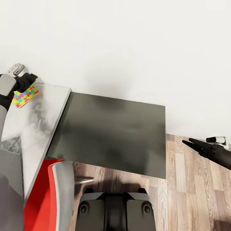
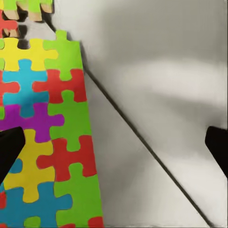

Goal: Put all the toys in the child's room - the three board games (two on the bed and one on the table), the two jigsaw puzzles on the table, and the tennis ball on the table - inside the toy box on the table in the child's room.

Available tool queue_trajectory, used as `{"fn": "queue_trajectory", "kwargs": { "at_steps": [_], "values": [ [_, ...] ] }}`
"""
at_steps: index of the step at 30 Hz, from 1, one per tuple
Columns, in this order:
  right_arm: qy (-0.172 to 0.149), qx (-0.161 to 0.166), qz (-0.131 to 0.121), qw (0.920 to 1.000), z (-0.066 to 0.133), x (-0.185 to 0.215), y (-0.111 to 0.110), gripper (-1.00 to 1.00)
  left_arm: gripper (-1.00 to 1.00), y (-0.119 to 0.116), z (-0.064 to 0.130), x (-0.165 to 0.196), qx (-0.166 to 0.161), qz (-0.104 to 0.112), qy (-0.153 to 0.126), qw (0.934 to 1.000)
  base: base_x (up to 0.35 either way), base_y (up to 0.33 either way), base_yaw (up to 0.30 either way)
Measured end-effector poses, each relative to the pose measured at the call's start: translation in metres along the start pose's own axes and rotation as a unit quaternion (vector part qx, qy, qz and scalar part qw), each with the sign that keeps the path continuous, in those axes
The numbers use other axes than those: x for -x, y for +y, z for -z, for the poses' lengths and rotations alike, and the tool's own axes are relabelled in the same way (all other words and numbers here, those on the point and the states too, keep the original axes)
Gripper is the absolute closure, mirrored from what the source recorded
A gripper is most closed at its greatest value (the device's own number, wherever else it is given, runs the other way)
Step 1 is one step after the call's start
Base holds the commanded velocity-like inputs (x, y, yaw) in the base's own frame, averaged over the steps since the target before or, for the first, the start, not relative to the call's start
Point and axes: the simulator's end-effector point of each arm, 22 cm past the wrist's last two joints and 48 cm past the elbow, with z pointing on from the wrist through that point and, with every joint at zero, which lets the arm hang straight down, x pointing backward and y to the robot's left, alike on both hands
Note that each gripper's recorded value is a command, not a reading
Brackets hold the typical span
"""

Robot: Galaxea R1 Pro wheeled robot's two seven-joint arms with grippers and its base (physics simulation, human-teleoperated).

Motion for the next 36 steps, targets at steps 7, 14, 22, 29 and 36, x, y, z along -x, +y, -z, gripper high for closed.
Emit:
{"fn": "queue_trajectory", "kwargs": {
  "at_steps": [7,14,22,29,36],
  "values": [
    [-0.001,0.001,0.001,1.0000,0.002,-0.001,0.002,-1.00,-1.00,0.030,0.002,0.008,0.021,0.006,-0.001,0.9998,0.000,0.000,-0.147],
    [-0.001,0.001,0.002,1.0000,0.002,-0.001,0.003,-1.00,-1.00,0.033,0.003,0.009,0.022,0.009,0.000,0.9997,0.000,0.000,-0.041],
    [0.000,0.001,0.001,1.0000,0.002,-0.002,0.003,-1.00,-1.00,0.031,0.003,0.008,0.020,0.009,0.000,0.9997,0.000,0.000,-0.012],
    [0.000,0.002,0.001,1.0000,0.002,-0.003,0.004,-1.00,-1.00,0.029,0.004,0.007,0.016,0.008,-0.001,0.9998,0.000,0.000,-0.003],
    [0.002,0.002,0.000,1.0000,0.001,-0.004,0.003,-1.00,-1.00,0.028,0.005,0.005,0.005,0.004,-0.003,1.0000,0.000,0.000,0.000]
  ]
}}
